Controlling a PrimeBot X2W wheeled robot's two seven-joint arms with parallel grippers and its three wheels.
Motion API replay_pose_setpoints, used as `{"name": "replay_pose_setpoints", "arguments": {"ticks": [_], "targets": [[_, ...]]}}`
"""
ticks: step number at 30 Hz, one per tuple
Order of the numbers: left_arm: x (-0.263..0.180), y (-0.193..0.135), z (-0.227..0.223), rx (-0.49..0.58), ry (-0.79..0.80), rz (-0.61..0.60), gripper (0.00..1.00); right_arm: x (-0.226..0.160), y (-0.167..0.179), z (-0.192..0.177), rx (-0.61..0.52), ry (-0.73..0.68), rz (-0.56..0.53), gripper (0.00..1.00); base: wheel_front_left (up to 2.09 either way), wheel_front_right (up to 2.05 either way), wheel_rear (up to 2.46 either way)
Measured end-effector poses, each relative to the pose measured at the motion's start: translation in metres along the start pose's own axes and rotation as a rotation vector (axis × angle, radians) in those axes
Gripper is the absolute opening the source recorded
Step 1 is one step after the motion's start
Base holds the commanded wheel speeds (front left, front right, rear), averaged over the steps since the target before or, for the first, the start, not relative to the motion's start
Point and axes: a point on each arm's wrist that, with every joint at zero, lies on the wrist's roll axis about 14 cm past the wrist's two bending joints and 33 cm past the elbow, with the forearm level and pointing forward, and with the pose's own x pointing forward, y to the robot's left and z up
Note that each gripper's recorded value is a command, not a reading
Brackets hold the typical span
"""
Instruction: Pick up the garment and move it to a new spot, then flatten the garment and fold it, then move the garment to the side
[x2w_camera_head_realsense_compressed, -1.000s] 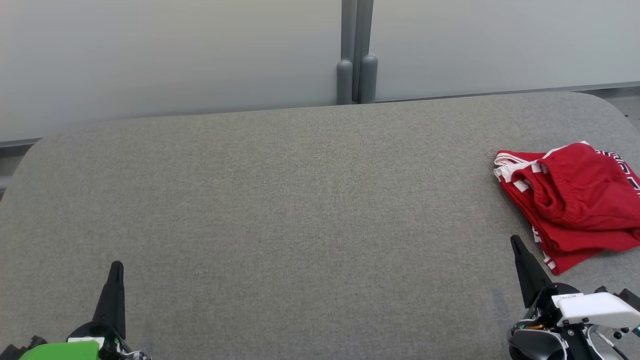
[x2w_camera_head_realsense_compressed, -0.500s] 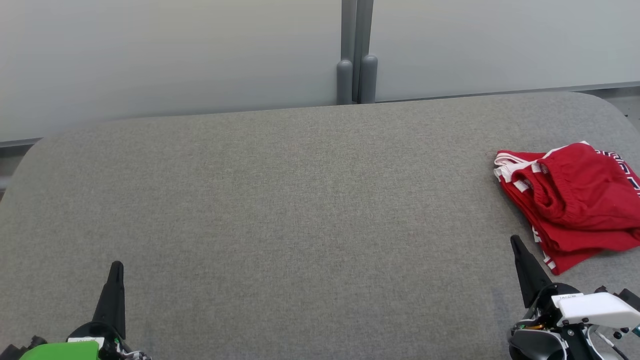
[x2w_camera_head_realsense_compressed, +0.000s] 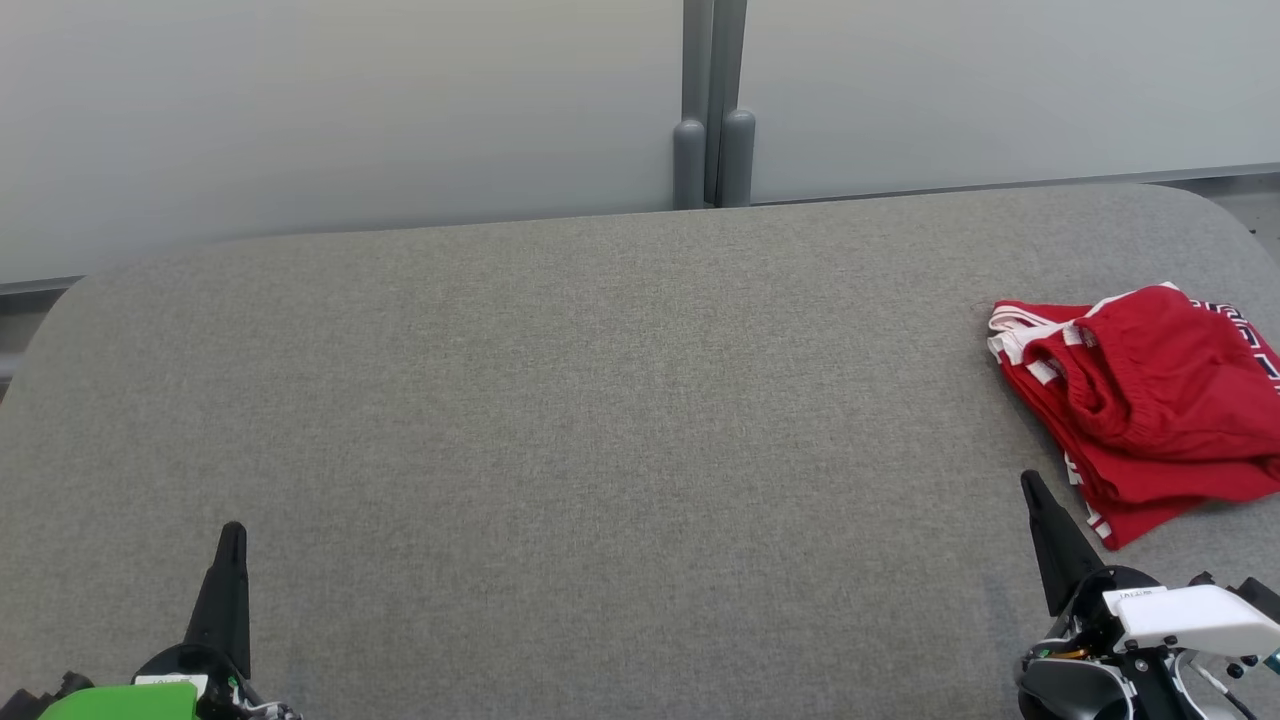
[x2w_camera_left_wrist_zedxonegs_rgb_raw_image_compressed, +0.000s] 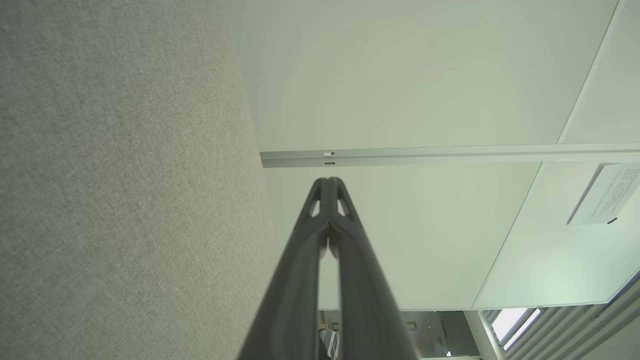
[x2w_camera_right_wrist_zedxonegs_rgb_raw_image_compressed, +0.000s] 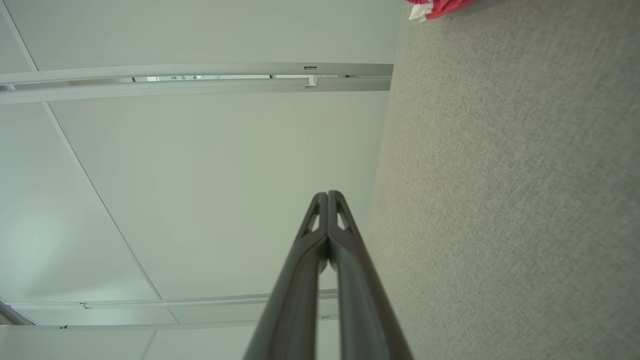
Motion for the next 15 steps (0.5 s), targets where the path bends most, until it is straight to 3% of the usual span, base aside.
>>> {"name": "replay_pose_setpoints", "arguments": {"ticks": [15], "targets": [[0.0000, 0.0000, 0.0001, 0.000, 0.000, 0.000, 0.00, 0.0000, 0.0000, -0.0001, -0.001, 0.000, 0.000, 0.00, 0.00, 0.00, 0.00]]}}
